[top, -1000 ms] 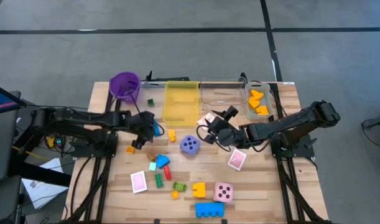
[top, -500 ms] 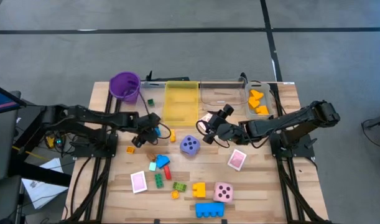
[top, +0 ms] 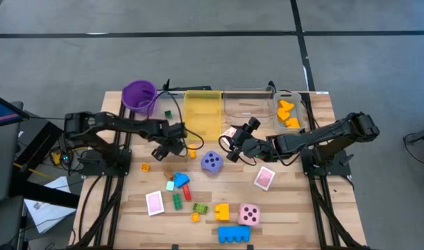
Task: Pick & Place Toys
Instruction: Put the small blue game piece into the white bin
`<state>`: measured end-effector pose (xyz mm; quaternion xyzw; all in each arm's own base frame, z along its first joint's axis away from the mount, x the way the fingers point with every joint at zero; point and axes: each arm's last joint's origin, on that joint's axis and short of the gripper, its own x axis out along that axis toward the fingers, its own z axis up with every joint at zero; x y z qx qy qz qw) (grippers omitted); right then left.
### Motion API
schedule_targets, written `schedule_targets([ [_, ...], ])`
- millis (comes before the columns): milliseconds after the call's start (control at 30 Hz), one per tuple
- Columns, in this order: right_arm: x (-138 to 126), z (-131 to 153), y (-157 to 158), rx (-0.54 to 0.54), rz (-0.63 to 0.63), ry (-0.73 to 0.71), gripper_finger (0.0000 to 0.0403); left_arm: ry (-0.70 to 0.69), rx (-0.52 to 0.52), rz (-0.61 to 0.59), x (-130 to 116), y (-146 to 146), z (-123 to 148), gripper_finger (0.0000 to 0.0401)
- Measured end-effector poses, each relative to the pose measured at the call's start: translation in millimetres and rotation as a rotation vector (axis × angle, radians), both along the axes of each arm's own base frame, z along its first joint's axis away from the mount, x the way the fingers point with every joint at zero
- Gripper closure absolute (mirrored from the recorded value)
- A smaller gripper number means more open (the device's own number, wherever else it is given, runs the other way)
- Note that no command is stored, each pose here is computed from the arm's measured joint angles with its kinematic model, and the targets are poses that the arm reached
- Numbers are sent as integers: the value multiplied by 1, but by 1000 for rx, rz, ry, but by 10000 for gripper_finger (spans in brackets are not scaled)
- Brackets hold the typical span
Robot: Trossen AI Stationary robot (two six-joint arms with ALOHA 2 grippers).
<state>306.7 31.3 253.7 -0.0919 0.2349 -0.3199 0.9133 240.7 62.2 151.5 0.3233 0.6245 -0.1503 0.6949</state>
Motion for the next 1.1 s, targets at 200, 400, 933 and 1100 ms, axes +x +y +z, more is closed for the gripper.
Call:
schedule_targets([
  [200,0,-1,1,23,36,6,186,58,-14,-27,0,5,-6,101],
  [400,1,0,1,24,36,0,186,65,-55,-24,-1,9,-9,101],
  [933,1,0,1,25,36,-1,186,131,-144,59,-11,10,-11,127],
  [1100,1,0,1,25,37,-1,186,112,-177,114,-10,8,-11,153],
])
